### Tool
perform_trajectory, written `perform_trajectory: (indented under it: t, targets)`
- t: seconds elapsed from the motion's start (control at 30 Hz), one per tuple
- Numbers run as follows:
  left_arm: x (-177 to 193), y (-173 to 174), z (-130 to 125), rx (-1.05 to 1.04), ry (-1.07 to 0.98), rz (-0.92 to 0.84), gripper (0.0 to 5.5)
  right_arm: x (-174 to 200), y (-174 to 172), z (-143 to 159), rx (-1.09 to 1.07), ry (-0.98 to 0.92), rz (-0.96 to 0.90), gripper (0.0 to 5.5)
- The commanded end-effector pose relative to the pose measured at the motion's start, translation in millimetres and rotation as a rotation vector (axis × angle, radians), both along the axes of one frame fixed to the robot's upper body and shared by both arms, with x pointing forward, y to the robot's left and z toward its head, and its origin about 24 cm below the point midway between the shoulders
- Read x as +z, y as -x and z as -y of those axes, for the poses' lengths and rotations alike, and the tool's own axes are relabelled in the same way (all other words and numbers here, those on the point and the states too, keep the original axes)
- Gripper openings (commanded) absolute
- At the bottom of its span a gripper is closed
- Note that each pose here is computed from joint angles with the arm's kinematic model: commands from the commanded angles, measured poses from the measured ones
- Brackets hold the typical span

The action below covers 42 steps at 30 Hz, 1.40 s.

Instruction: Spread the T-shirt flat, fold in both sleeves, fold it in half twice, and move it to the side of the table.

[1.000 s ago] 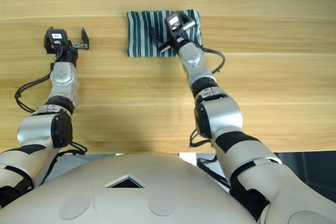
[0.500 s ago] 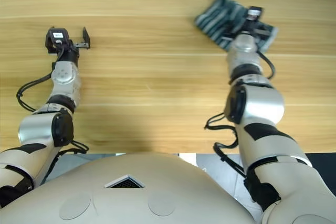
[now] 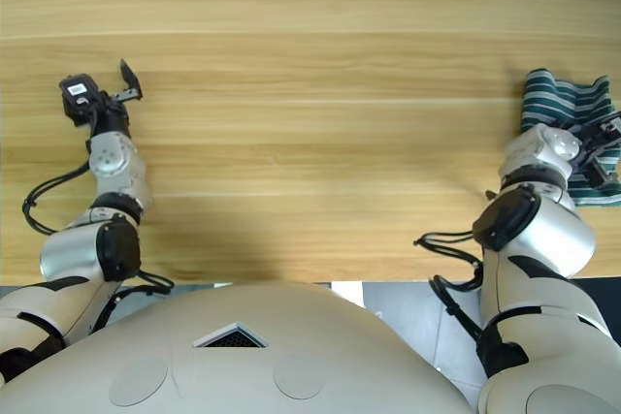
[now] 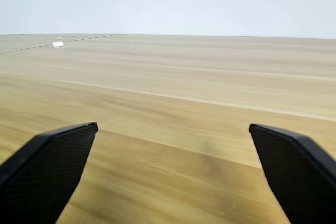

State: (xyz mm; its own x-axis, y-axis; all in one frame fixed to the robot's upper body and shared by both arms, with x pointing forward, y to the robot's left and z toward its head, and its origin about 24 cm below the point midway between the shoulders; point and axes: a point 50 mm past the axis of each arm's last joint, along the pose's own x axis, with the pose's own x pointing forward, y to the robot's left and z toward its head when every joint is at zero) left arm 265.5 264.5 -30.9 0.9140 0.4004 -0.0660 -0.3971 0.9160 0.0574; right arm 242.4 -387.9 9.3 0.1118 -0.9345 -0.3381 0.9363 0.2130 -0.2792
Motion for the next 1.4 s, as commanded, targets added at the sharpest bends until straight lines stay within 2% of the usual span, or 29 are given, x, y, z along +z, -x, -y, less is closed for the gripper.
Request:
perform_trajectory:
  t: [0.03, 0.1, 0.17, 0.2, 0.27, 0.3, 0.4, 0.6, 0.83, 1.0, 1.13, 1.27, 1.4]
  targets:
    - [-20, 19, -1, 0.061, 0.015, -0.097, 5.36, 46, -41, -11, 0.119, 0.266, 0.072, 5.4]
    - [-2, -2, 15, 0.004, -0.117, -0.02, 5.36, 88, -85, -41, 0.336, 0.415, 0.243, 5.4]
    - [12, -16, 40, -0.058, -0.196, 0.069, 5.36, 101, -126, -111, 0.725, 0.441, 0.389, 5.4]
    - [14, -19, 58, -0.103, -0.216, 0.11, 5.36, 87, -133, -158, 0.946, 0.408, 0.433, 5.4]
    - [13, -18, 98, -0.207, -0.198, 0.165, 5.36, 44, -117, -237, 1.295, 0.33, 0.472, 5.4]
    - [12, -15, 119, -0.273, -0.187, 0.185, 5.36, 23, -100, -263, 1.403, 0.279, 0.479, 5.4]
    - [2, 1, 154, -0.396, -0.135, 0.182, 5.36, -13, -60, -298, 1.563, 0.292, 0.437, 5.4]
    - [-12, 27, 164, -0.445, -0.066, 0.168, 5.36, -29, -36, -315, 1.618, 0.262, 0.422, 5.4]
    - [-22, 42, 151, -0.34, -0.012, 0.124, 5.36, -32, -23, -310, 1.586, 0.304, 0.436, 5.4]
    - [-28, 51, 141, -0.297, 0.015, 0.074, 5.36, -40, -8, -291, 1.524, 0.288, 0.396, 5.4]
    - [-23, 66, 130, -0.188, 0.13, 0.099, 5.36, -36, 14, -275, 1.441, 0.34, 0.425, 5.4]
    - [-18, 70, 135, -0.245, 0.114, 0.102, 5.36, -22, 17, -289, 1.512, 0.399, 0.488, 5.4]
    - [8, 58, 147, -0.368, 0.05, 0.213, 5.36, -7, 7, -297, 1.542, 0.451, 0.534, 5.4]
